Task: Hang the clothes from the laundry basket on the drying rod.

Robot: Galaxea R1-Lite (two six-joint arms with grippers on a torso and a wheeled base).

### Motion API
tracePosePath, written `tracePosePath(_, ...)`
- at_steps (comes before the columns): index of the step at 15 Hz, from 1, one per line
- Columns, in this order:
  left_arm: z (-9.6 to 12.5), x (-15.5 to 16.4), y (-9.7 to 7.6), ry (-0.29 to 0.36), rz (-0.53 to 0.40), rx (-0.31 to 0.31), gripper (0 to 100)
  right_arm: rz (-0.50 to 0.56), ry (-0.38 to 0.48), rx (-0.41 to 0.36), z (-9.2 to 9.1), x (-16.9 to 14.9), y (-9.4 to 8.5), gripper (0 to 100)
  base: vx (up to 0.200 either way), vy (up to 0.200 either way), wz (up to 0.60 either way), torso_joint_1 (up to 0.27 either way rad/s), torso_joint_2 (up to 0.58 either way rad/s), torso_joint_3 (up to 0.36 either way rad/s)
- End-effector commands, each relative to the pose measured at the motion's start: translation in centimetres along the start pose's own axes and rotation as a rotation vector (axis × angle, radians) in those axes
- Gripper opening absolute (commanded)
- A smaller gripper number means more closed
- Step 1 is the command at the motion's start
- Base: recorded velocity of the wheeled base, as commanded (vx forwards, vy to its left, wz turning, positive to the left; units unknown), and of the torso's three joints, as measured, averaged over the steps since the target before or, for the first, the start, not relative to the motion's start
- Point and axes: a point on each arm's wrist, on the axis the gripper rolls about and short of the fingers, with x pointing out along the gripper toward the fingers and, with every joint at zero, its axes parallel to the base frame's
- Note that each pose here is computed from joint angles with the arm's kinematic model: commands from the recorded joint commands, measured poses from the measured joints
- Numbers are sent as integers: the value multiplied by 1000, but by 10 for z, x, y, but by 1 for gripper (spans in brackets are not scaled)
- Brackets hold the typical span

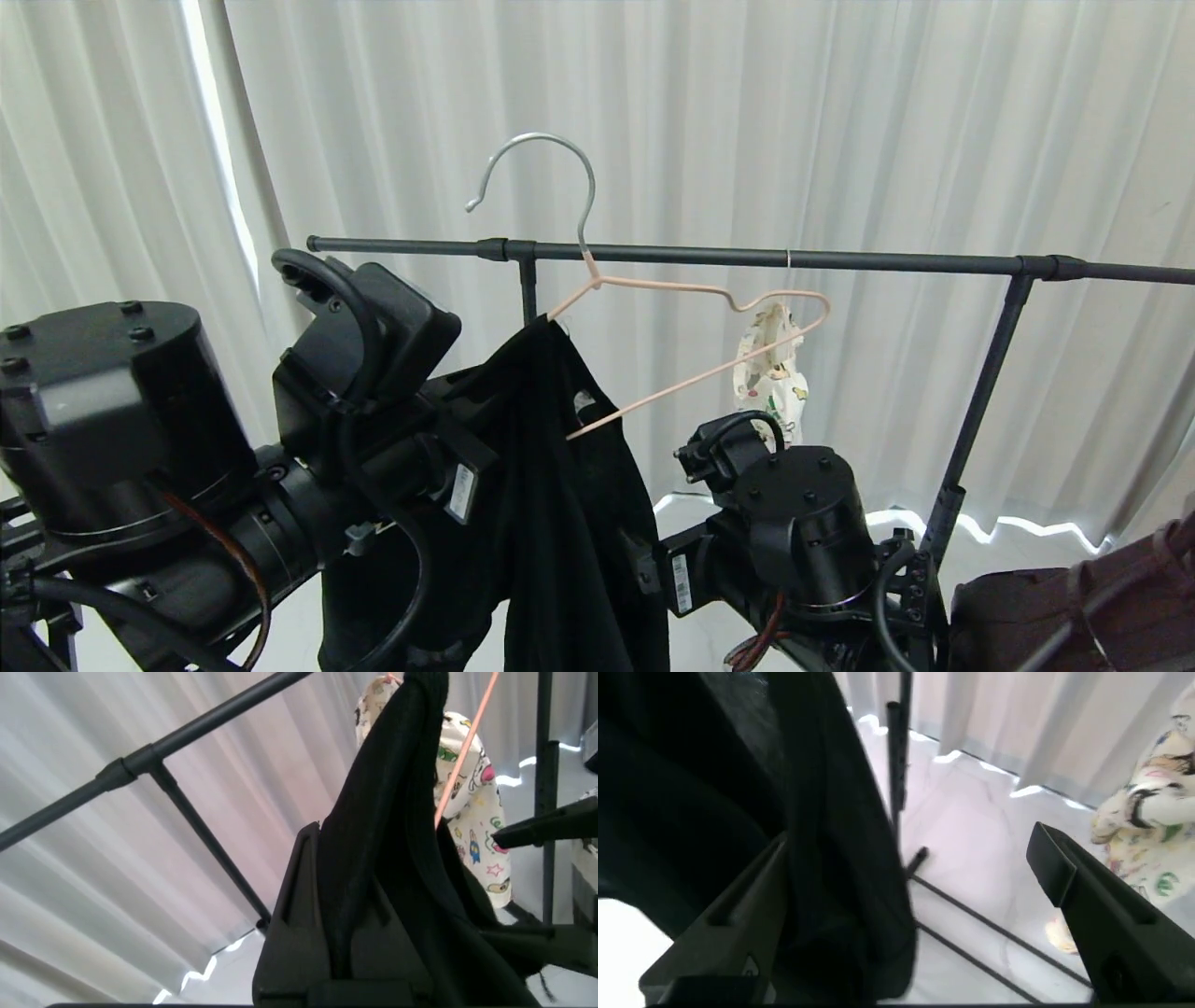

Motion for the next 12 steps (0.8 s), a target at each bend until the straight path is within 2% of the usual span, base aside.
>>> tracePosePath(1, -1, -4, 1, 0, 3, 1, 0, -84, 28, -16, -4, 5, -14, 100, 0, 0, 0, 0, 0, 0)
tracePosePath(2, -2, -5, 1, 2, 4, 1, 0, -142, 49, -30, -6, 6, -25, 100, 0, 0, 0, 0, 0, 0)
tracePosePath(4, -8, -6, 0, 25, 2, 3, 0, -279, 68, -58, -6, 4, -59, 100, 0, 0, 0, 0, 0, 0)
tracePosePath(8, -32, -18, -8, 100, -37, 14, 0, -491, 34, -31, 16, -9, -129, 100, 0, 0, 0, 0, 0, 0)
tracePosePath(10, -44, -25, -14, 136, -62, 24, 0, -530, -3, -24, 29, -18, -146, 100, 0, 0, 0, 0, 0, 0)
tracePosePath(12, -56, -30, -18, 181, -83, 32, 0, -501, -44, -17, 39, -32, -147, 100, 0, 0, 0, 0, 0, 0)
